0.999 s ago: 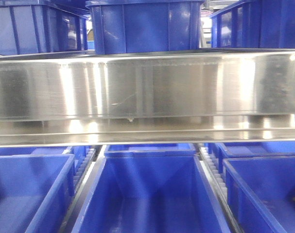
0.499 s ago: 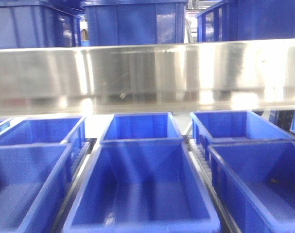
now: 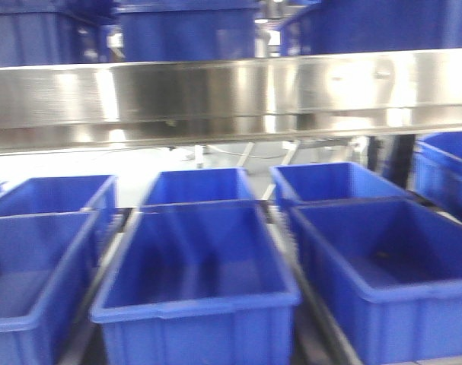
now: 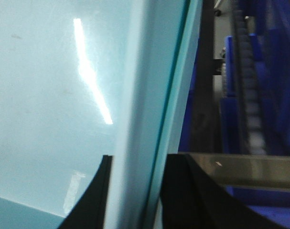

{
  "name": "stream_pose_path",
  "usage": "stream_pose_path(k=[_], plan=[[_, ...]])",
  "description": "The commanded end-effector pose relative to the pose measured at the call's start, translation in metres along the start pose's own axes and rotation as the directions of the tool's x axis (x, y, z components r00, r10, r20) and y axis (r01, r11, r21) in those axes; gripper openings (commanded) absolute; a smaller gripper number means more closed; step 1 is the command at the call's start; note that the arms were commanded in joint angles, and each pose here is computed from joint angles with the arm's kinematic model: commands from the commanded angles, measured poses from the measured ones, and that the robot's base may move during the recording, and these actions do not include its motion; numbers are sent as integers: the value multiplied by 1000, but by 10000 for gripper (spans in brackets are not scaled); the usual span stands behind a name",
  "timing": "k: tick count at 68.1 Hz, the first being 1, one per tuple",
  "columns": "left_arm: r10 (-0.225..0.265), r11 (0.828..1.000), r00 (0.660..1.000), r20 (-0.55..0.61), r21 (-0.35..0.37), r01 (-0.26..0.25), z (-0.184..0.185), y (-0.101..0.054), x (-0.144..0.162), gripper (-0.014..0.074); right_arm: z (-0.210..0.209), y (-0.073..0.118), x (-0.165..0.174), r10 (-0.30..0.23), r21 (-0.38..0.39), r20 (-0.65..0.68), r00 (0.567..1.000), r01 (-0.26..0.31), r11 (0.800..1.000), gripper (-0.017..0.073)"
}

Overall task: Move two blue bins to right shelf middle
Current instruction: 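Turn and drive the base away carrying the bin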

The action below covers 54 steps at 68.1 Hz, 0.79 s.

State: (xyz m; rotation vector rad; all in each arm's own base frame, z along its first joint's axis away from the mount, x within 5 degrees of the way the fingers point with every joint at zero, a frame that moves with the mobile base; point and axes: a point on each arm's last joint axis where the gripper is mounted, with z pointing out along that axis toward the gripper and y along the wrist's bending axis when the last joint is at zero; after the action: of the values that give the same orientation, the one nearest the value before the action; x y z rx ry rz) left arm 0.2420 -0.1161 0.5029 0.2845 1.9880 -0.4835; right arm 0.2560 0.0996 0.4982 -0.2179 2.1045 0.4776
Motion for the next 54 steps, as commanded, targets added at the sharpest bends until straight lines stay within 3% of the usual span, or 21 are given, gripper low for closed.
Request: stream_pose_path(k=[1, 54], plan=[[-22, 999, 986, 164, 44, 15, -14, -5, -17, -111, -8, -2, -8, -11, 14, 72, 997, 10, 1000, -154], [-22, 999, 986, 164, 44, 15, -14, -5, -17, -111, -8, -2, -8, -11, 14, 72, 997, 10, 1000, -154]])
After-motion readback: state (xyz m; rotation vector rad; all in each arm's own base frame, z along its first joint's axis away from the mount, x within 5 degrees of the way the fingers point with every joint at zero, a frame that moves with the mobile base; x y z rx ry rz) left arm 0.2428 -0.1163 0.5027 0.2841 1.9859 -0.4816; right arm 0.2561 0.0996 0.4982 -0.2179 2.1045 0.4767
